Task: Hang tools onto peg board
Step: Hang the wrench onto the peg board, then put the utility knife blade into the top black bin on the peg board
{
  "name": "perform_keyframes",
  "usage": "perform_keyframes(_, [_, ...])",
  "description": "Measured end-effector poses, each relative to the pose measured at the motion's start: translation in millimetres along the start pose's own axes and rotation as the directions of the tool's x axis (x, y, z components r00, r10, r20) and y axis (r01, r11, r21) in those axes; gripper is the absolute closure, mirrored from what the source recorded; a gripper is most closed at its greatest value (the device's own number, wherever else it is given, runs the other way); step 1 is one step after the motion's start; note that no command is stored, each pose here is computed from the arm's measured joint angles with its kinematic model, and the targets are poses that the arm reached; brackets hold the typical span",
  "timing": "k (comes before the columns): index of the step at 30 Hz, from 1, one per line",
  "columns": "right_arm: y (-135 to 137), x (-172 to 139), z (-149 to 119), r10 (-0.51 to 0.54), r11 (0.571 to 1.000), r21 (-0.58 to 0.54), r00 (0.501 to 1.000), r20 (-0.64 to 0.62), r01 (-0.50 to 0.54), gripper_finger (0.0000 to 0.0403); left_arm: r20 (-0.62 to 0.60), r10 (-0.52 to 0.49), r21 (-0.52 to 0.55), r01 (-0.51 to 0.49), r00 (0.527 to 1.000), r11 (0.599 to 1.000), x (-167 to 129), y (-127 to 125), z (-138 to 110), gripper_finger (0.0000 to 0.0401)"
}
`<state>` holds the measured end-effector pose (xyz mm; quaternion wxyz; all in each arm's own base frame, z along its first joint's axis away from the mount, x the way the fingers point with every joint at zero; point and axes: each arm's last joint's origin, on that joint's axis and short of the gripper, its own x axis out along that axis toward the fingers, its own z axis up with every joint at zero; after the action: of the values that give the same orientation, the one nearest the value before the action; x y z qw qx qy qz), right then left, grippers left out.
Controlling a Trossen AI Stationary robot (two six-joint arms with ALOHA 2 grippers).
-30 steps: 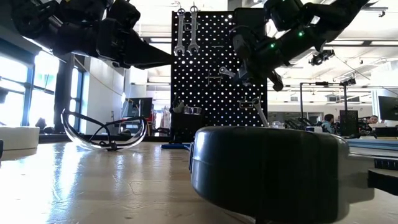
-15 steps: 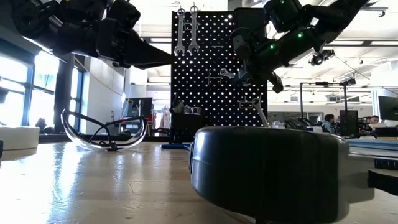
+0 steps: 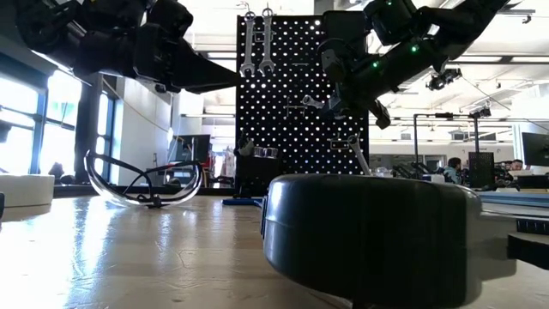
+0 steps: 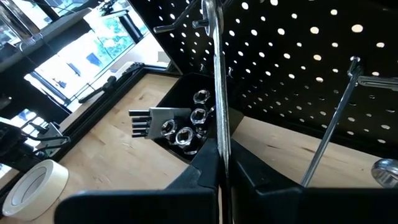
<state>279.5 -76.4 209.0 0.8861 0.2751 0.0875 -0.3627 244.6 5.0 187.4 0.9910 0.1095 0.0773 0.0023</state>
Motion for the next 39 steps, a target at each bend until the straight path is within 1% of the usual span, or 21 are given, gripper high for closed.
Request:
perform_keyframes(4, [0.0, 0.0, 0.0, 0.000, 1.000, -0.015, 1.000, 0.000, 0.000, 0.0385, 0.000, 0.000, 0.000, 0.000, 1.000, 1.000, 0.0, 0.0, 0.0, 0.0256])
perform_keyframes(11, [-0.4, 0.0, 0.2, -0.012, 1.000, -0.011, 1.000, 0.009, 0.012, 0.0339, 0.000, 0.000, 0.000, 0.000, 1.000, 1.000, 0.0, 0.0, 0.0, 0.0256])
perform_keyframes(19, [-1.5, 0.0, -1.0, -0.027, 1.000, -0.010, 1.000, -0.001, 0.027, 0.0332, -0.001, -0.001, 0.000, 0.001, 1.000, 1.000, 0.0, -0.1, -0.1, 0.0256])
perform_keyframes(27, [1.7, -1.7, -3.5, -0.015, 0.997, -0.075, 1.000, -0.007, 0.015, 0.0332, -0.010, -0.002, -0.002, 0.002, 1.000, 1.000, 0.0, -0.2, -0.9, 0.0256])
perform_keyframes(30, [4.6, -3.6, -5.2, -0.004, 0.993, -0.116, 1.000, -0.011, 0.002, 0.0332, -0.012, -0.003, -0.003, 0.003, 1.000, 1.000, 0.0, -0.3, -1.2, 0.0256])
perform_keyframes(39, [22.9, -30.0, 0.1, 0.095, 0.957, -0.274, 0.995, 0.002, -0.091, 0.0332, -0.025, -0.005, -0.002, 0.005, 1.000, 1.000, -0.1, -0.5, -2.4, 0.0256])
